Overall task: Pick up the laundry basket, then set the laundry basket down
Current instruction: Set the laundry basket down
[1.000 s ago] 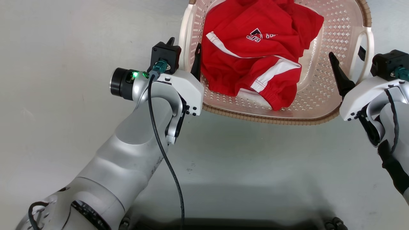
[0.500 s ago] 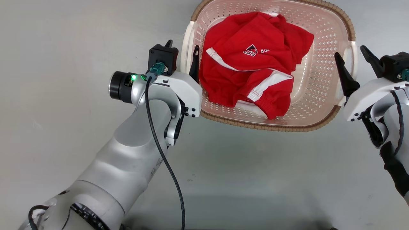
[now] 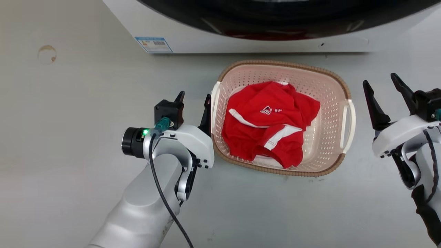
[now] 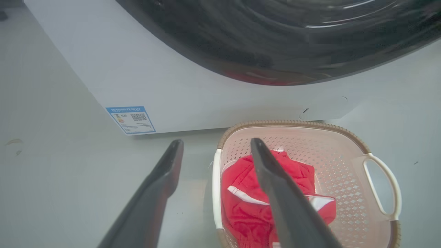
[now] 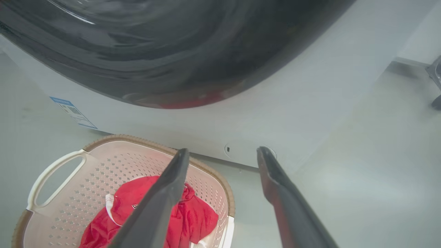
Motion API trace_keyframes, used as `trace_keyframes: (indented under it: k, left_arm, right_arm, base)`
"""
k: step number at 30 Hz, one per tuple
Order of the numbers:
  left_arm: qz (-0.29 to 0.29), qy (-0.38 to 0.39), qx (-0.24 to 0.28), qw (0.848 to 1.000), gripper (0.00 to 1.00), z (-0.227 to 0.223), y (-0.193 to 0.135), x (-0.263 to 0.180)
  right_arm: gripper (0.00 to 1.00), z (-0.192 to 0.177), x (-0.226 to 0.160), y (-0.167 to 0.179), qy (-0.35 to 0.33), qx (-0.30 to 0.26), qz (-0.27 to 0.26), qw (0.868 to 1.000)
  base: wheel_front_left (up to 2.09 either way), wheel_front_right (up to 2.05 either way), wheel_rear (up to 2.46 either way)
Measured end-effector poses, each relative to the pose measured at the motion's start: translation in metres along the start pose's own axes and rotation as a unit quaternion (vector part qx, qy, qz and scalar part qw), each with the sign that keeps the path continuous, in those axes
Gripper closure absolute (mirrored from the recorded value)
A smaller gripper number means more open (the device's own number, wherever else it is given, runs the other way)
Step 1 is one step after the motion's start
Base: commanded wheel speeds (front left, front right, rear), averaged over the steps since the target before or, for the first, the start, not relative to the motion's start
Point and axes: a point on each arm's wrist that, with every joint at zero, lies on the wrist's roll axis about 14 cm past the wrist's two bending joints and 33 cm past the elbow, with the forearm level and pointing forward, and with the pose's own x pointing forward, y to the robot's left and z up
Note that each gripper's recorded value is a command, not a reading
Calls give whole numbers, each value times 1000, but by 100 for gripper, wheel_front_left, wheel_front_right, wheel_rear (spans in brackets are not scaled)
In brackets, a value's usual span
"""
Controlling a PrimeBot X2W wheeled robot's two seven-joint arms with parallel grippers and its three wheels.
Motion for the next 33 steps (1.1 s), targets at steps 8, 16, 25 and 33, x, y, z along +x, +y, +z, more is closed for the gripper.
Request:
trace_keyframes:
  k: [8, 16, 25, 33]
  left_arm:
    - [14, -65, -9, 998, 0, 33, 3, -58]
    - [34, -129, -24, 991, 0, 52, 15, -116]
    - [61, -180, -50, 980, 0, 49, 35, -177]
    - [71, -215, -41, 973, 0, 43, 43, -219]
  right_arm:
    - [0, 58, -50, 20, -81, -28, -1, 996]
    - [0, 81, -105, 46, -129, -38, -1, 991]
    - [0, 88, -160, 67, -170, -44, -9, 984]
    - [0, 96, -204, 76, -213, -42, -26, 976]
  base:
    - [0, 0, 0]
    - [0, 0, 0]
    - [0, 0, 0]
    - [0, 0, 0]
